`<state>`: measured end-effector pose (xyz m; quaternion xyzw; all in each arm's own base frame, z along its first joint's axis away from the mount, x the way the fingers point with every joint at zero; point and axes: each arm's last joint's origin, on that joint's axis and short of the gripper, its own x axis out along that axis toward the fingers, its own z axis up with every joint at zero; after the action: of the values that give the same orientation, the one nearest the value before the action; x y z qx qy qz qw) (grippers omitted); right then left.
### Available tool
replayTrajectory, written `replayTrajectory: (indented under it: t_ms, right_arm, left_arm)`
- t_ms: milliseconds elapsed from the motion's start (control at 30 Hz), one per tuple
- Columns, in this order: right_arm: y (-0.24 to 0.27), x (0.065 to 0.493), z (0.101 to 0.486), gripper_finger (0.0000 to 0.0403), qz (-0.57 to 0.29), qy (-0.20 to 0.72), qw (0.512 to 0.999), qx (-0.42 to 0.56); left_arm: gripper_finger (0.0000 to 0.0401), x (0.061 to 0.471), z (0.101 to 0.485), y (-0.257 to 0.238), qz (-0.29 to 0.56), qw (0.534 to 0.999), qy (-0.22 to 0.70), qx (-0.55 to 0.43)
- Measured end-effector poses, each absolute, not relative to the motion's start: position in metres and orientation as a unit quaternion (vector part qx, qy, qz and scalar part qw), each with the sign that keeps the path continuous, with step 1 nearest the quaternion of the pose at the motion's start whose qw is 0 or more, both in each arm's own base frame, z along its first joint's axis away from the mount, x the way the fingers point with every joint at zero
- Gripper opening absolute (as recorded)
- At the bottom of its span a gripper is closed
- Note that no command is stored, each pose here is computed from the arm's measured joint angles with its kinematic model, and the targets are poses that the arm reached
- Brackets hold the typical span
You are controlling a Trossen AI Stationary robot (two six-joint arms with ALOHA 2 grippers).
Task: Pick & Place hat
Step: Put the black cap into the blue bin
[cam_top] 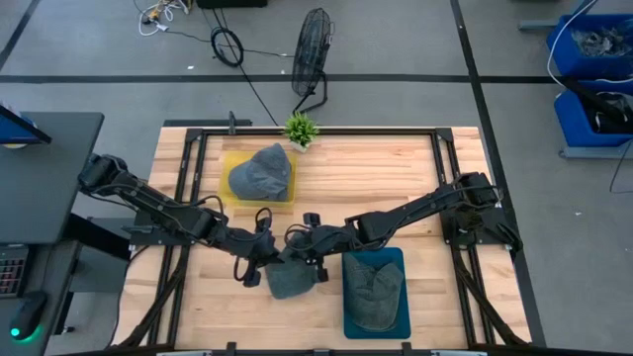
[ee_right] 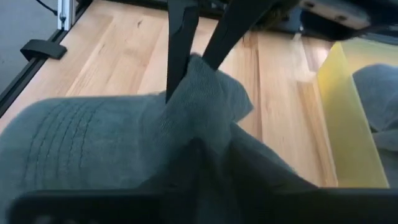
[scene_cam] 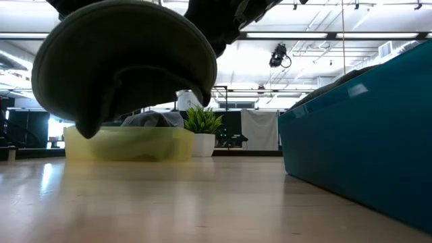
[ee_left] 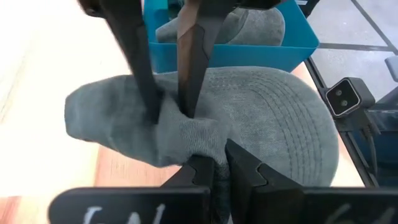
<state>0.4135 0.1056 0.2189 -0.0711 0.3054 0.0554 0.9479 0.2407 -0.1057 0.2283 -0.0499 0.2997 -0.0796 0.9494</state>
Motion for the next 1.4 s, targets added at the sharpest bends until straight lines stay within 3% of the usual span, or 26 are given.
replayTrajectory:
  t_ms: [100,167,500,833,1067,1267,1400]
  right_arm:
    - [0.108,0.412,0.218,0.0028,0.057,0.312,0.946,-0.071]
    - [0.109,0.411,0.218,0.0011,0.055,0.313,0.945,-0.073]
    - [0.129,0.402,0.226,0.0005,0.059,0.322,0.941,-0.090]
    - [0.146,0.380,0.289,0.0001,0.026,0.385,0.909,-0.158]
    - [0.161,0.341,0.322,0.0001,-0.019,0.478,0.871,-0.115]
    - [0.193,0.307,0.322,0.0000,-0.032,0.523,0.846,-0.098]
    - [0.210,0.281,0.321,0.0000,-0.090,0.520,0.843,-0.102]
  left_arm:
    - [0.0025,0.242,0.228,-0.103,-0.076,0.950,0.299,-0.051]
    - [0.0028,0.243,0.228,-0.102,-0.073,0.950,0.299,-0.052]
    - [0.0078,0.241,0.227,-0.101,-0.074,0.947,0.309,-0.035]
    - [0.0151,0.241,0.227,-0.101,-0.066,0.947,0.310,-0.048]
    - [0.0157,0.240,0.226,-0.100,-0.064,0.946,0.315,-0.050]
    - [0.0156,0.237,0.221,-0.099,-0.058,0.937,0.343,-0.040]
    - [0.0156,0.236,0.220,-0.098,-0.054,0.933,0.353,-0.041]
